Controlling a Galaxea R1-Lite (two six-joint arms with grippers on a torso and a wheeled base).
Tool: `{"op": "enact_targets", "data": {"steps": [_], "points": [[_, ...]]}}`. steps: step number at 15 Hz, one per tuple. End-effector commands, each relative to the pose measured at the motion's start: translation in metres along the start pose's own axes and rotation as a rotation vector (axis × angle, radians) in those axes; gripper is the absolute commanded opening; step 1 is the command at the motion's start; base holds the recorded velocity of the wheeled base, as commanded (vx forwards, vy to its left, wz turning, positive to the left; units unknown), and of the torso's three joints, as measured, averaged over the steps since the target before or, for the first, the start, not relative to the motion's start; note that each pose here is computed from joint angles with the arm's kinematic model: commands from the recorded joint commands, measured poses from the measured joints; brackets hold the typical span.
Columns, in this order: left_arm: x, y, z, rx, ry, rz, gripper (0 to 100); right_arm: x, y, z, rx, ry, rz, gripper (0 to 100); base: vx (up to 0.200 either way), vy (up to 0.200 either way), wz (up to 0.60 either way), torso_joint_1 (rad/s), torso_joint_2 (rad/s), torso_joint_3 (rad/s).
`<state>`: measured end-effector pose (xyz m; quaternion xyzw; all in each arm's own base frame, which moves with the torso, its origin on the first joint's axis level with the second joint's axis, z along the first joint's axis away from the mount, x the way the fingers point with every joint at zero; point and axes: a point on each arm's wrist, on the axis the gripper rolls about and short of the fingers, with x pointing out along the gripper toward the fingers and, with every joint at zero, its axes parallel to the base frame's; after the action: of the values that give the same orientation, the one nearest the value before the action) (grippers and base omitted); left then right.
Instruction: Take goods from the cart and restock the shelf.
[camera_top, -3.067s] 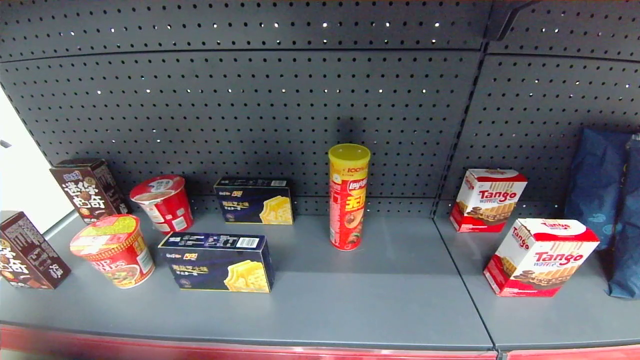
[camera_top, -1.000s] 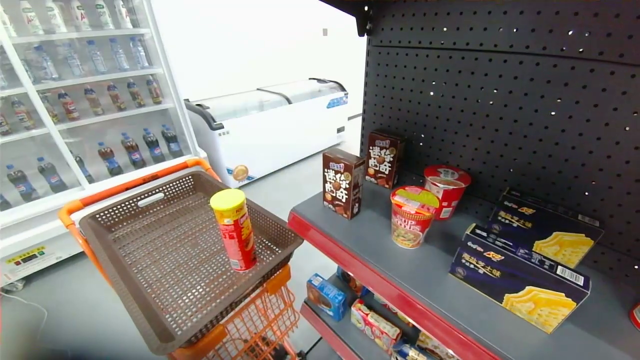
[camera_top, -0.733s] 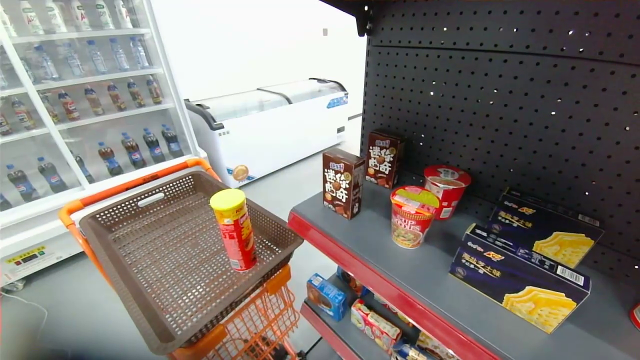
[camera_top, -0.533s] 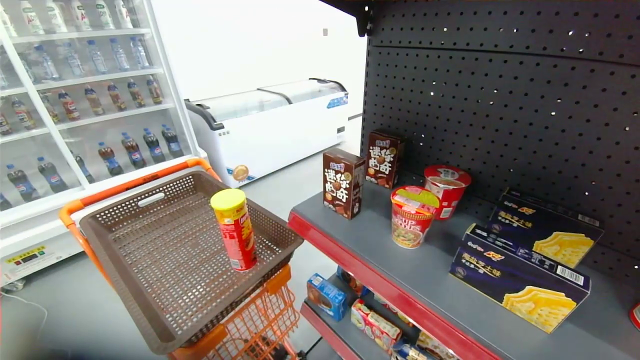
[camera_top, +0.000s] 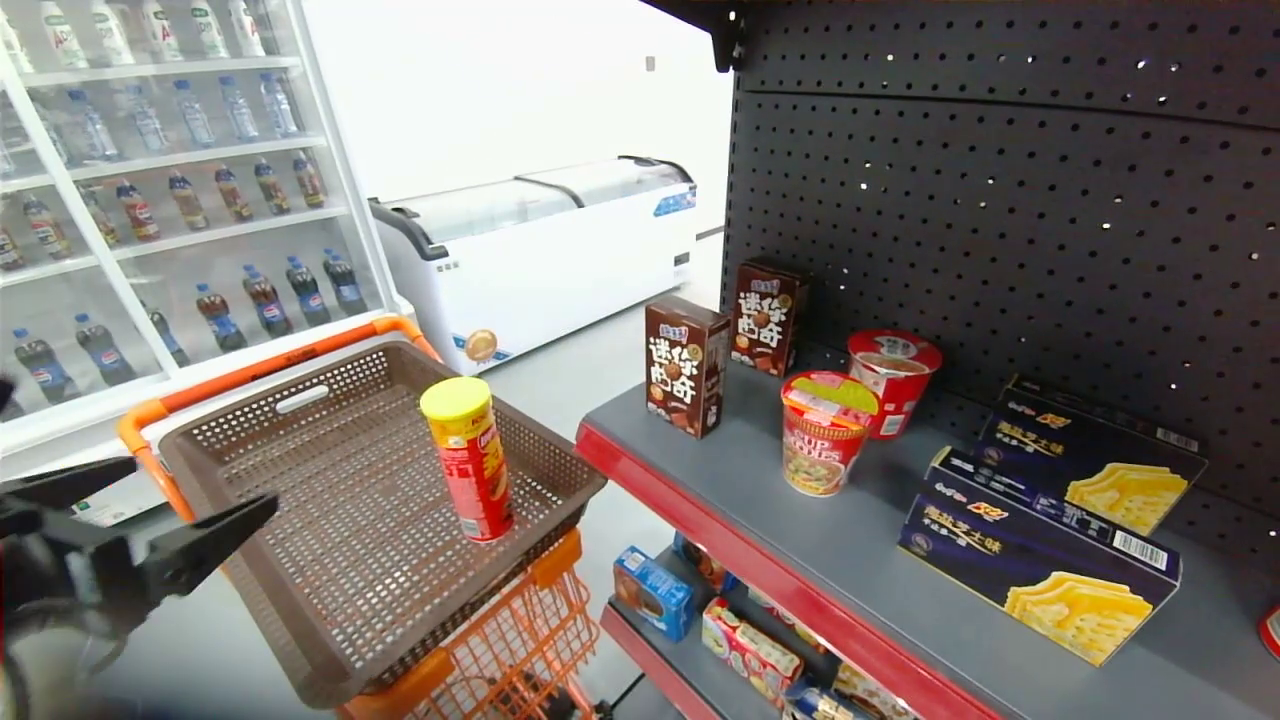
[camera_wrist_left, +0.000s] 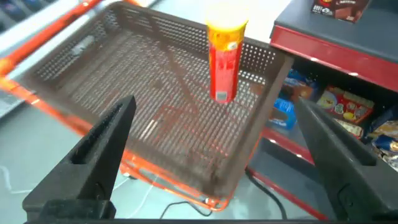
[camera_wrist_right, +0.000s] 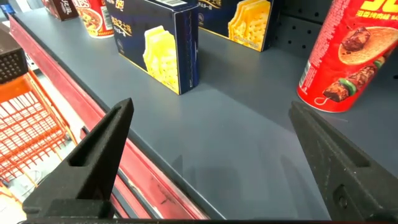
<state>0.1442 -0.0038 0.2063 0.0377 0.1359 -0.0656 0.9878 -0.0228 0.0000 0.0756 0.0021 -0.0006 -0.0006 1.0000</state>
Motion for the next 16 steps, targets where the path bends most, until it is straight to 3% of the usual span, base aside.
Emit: {"op": "enact_targets", "data": {"steps": [1,3,5,8,11,13,16], "points": [[0.118,0.012,-0.024,-0.021,0.136,-0.106,100,0.000,0.000,0.000,0.000,0.000,0.000,100,0.000,0.000,0.00,0.000,0.00,0.000],[0.142,0.012,-0.034,-0.002,0.142,-0.116,100,0.000,0.000,0.000,0.000,0.000,0.000,100,0.000,0.000,0.00,0.000,0.00,0.000],[0.169,0.004,-0.046,0.010,0.112,-0.193,100,0.000,0.000,0.000,0.000,0.000,0.000,100,0.000,0.000,0.00,0.000,0.00,0.000],[0.190,-0.006,-0.054,0.015,0.117,-0.233,100,0.000,0.000,0.000,0.000,0.000,0.000,100,0.000,0.000,0.00,0.000,0.00,0.000],[0.204,-0.008,-0.066,0.023,0.151,-0.188,100,0.000,0.000,0.000,0.000,0.000,0.000,100,0.000,0.000,0.00,0.000,0.00,0.000],[0.220,-0.007,-0.078,0.031,0.134,-0.139,100,0.000,0.000,0.000,0.000,0.000,0.000,100,0.000,0.000,0.00,0.000,0.00,0.000],[0.233,-0.007,-0.083,0.031,0.122,-0.138,100,0.000,0.000,0.000,0.000,0.000,0.001,100,0.000,0.000,0.00,0.000,0.00,0.000]]}}
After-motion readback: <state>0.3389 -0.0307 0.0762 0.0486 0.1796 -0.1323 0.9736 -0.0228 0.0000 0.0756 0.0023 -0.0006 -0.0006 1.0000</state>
